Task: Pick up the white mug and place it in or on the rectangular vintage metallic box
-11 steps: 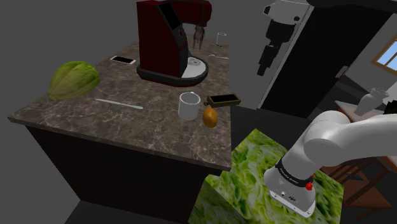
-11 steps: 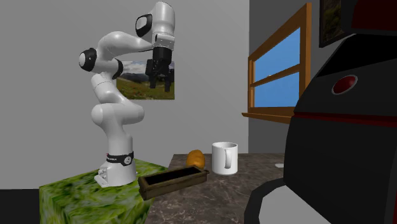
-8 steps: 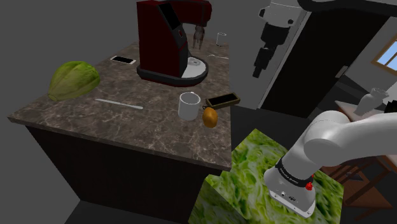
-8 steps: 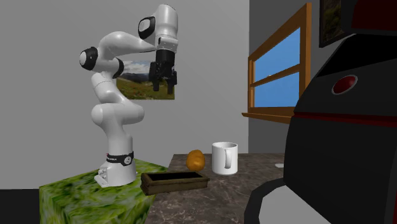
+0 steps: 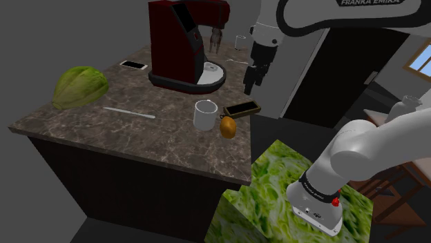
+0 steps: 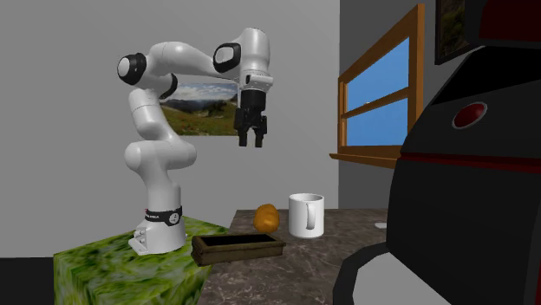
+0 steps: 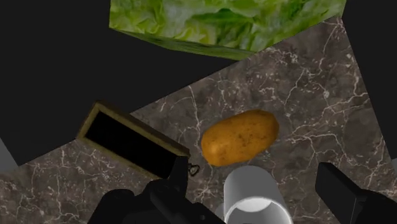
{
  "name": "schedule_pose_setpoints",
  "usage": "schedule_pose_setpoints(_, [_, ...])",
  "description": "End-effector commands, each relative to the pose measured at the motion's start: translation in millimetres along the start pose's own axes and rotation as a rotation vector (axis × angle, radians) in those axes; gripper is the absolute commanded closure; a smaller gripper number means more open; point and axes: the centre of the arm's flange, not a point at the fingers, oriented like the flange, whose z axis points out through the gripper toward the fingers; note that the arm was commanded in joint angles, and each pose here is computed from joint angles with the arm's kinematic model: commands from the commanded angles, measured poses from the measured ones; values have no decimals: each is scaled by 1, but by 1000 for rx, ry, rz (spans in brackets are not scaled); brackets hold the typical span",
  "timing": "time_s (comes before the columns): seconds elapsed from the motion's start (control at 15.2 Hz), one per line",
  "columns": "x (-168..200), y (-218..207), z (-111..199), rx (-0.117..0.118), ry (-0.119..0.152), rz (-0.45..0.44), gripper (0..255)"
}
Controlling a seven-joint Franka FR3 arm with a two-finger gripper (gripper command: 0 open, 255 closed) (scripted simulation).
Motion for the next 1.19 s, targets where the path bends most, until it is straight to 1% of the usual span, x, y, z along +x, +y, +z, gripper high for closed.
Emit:
schedule_pose_setpoints(0.0, [17, -10, 14, 4, 2, 4, 0])
schedule_pose_setpoints(0.99, [162, -85, 122, 32, 7, 34, 0])
schedule_pose_setpoints(1.12, [166, -87, 131, 32, 7, 35, 0])
